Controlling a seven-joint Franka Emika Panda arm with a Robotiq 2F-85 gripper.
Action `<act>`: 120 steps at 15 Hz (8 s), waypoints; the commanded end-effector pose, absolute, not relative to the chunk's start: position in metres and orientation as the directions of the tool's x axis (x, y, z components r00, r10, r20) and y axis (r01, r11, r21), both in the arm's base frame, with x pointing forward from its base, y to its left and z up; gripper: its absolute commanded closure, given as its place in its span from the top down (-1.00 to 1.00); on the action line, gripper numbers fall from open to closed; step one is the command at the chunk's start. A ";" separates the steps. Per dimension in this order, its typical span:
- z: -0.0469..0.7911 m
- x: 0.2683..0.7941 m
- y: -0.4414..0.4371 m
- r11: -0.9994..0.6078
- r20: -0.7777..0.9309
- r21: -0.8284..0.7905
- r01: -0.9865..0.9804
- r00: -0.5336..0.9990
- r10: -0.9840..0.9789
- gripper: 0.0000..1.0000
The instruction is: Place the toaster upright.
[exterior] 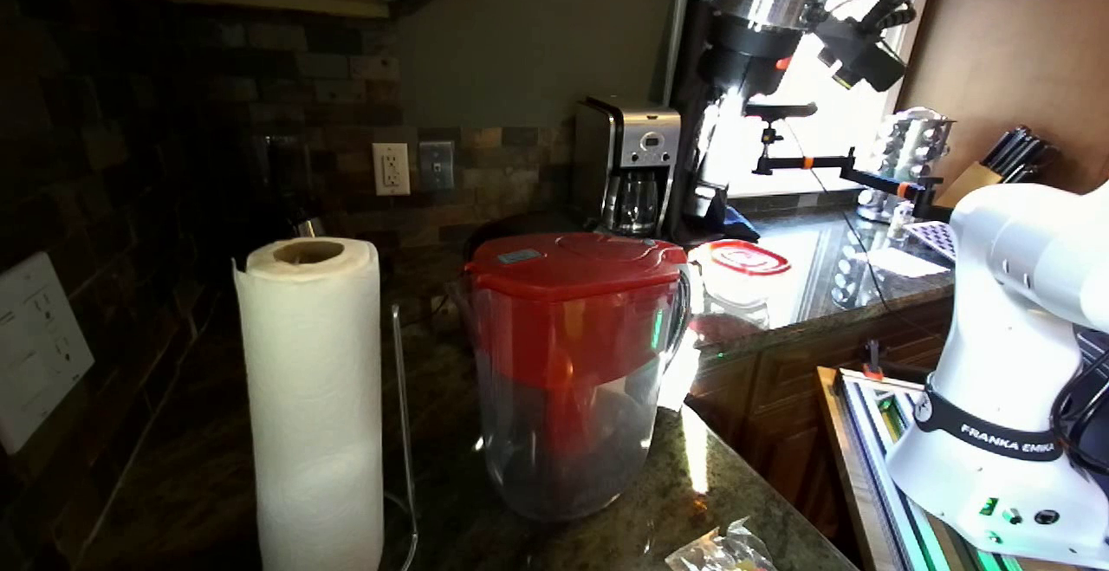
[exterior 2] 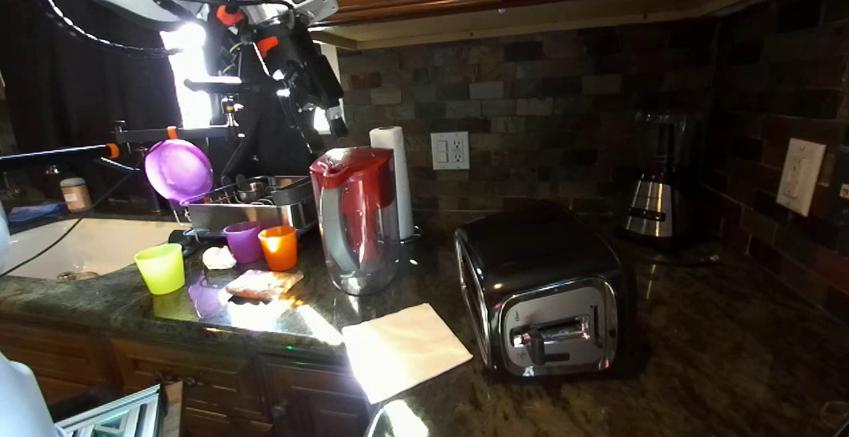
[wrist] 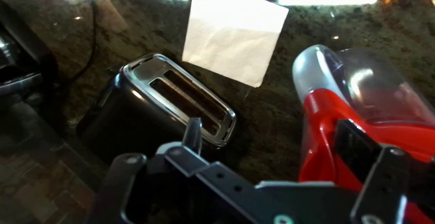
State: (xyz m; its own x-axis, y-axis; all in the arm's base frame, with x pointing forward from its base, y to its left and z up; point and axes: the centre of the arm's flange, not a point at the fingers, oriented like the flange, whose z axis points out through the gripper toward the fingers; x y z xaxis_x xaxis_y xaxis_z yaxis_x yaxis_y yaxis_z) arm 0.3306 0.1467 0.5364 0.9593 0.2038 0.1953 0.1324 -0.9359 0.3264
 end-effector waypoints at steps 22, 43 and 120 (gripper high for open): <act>0.451 0.340 0.068 -0.653 0.050 0.618 0.438 0.807 0.589 1.00; 0.374 0.377 0.038 -0.463 0.027 0.756 0.463 0.685 0.728 1.00; 0.366 0.495 0.022 -0.473 0.162 0.854 0.218 0.752 0.639 -0.44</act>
